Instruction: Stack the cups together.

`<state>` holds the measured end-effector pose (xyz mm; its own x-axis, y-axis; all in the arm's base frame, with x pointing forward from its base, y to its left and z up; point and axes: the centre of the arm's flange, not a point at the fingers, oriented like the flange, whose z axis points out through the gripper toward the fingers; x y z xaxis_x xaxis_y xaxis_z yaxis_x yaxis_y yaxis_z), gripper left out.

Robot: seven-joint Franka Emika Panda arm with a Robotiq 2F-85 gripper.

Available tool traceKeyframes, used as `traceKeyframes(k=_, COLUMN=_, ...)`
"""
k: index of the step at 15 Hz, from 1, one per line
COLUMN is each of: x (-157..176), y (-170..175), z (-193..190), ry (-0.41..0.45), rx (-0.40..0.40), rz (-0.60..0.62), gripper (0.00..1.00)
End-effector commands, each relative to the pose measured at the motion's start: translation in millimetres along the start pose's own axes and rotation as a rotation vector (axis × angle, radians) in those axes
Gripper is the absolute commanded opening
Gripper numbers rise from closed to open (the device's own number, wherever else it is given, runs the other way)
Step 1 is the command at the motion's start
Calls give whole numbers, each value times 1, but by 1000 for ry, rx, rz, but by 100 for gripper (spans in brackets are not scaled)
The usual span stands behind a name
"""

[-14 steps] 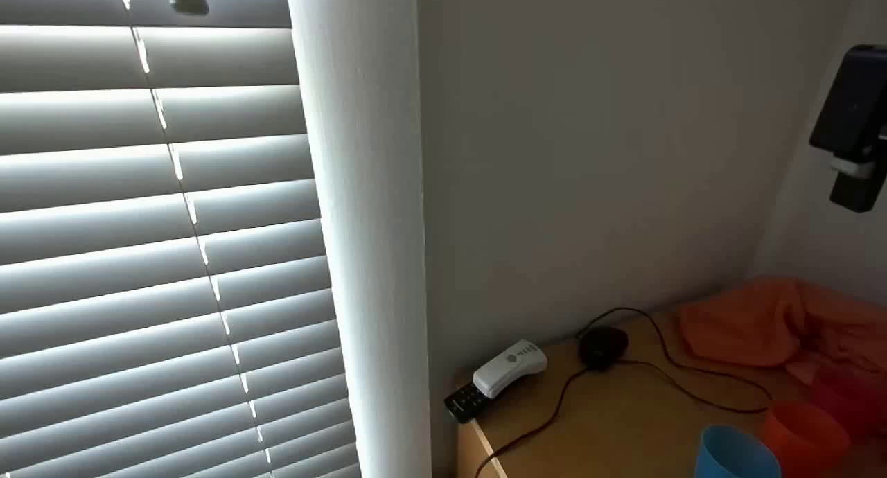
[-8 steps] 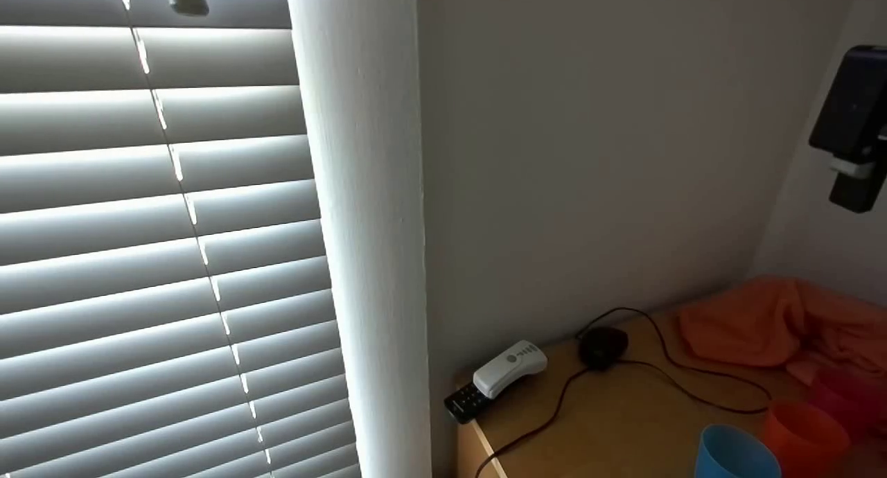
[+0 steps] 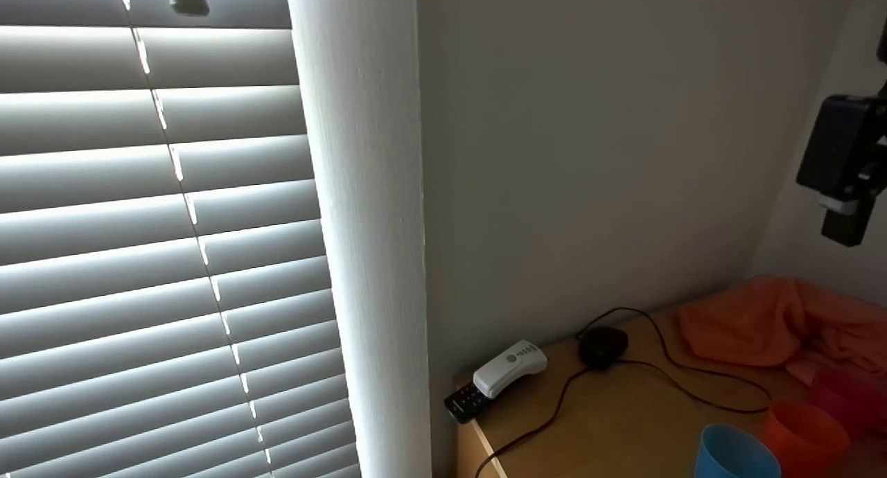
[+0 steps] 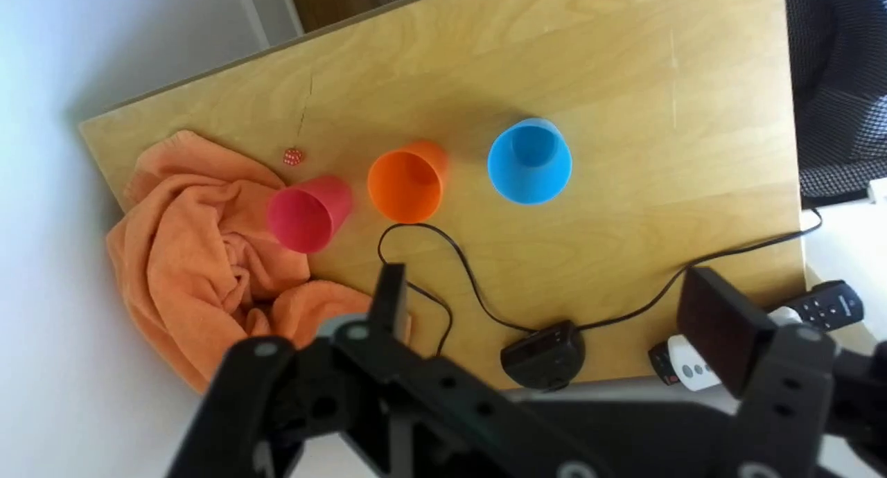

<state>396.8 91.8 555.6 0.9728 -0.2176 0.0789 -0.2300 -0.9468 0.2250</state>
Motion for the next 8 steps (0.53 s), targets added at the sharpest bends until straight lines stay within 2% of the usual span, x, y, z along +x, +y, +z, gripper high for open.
traceKeyframes(k=1, x=9, y=-4, z=38, ry=-83, rx=13, rz=28, gripper=100)
traceKeyframes(k=8, x=22, y=-12, z=108, ry=-204, rx=37, rz=26, gripper=100)
